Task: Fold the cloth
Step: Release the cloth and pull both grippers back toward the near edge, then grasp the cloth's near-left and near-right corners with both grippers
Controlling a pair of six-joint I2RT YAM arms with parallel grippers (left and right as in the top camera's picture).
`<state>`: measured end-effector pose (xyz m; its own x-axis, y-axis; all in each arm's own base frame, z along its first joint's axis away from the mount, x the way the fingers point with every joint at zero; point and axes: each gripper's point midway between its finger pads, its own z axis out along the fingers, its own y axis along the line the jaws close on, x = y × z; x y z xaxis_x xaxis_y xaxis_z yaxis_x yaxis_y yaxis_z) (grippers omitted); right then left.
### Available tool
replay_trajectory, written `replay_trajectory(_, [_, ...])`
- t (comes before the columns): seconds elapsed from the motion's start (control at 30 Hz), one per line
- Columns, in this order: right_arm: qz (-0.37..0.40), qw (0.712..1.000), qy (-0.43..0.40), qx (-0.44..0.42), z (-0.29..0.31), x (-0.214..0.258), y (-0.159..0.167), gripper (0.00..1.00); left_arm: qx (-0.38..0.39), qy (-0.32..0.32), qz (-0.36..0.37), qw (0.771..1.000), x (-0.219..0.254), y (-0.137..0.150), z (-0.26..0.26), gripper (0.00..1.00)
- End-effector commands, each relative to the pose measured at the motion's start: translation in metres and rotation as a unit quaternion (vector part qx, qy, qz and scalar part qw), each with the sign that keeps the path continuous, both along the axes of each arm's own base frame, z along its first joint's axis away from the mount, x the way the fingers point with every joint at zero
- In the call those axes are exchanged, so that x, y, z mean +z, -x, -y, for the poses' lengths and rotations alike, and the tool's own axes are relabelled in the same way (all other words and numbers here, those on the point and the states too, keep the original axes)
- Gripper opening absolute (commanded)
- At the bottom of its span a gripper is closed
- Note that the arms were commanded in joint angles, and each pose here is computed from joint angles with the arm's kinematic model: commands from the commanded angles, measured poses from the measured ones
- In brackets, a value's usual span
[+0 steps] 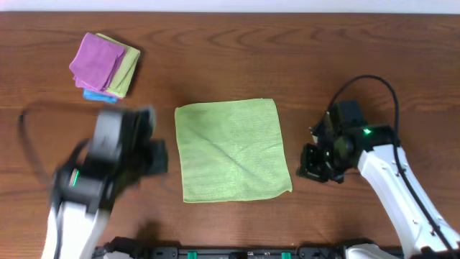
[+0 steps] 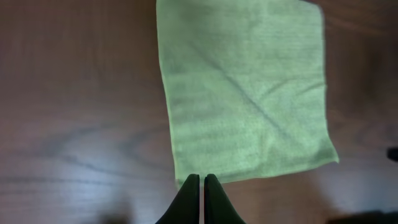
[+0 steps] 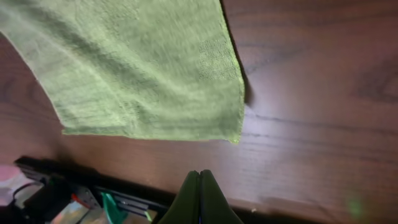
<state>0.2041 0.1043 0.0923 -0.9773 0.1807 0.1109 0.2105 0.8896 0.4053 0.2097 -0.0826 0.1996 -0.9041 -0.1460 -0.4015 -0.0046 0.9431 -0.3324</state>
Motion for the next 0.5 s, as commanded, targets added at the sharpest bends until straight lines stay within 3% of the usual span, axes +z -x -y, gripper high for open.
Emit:
replay_trajectory(0.0, [-0.006,0.999,-0.025,0.018,-0.003,-0.011,0.017,0.02,0.021,0.033,-0.009,0.999,-0.022,0.033,-0.001,0.06])
replay_trajectory(0.23, [-0.039,0.997,-0.060,0.000,-0.011,-0.040,0.040,0.02,0.016,0.084,-0.049,0.995,-0.080,0.074,0.008,0.06])
replay_trajectory(0.47, [-0.045,0.997,-0.059,-0.003,-0.010,-0.046,0.044,0.02,0.017,0.100,-0.088,0.991,-0.126,0.082,0.014,0.06])
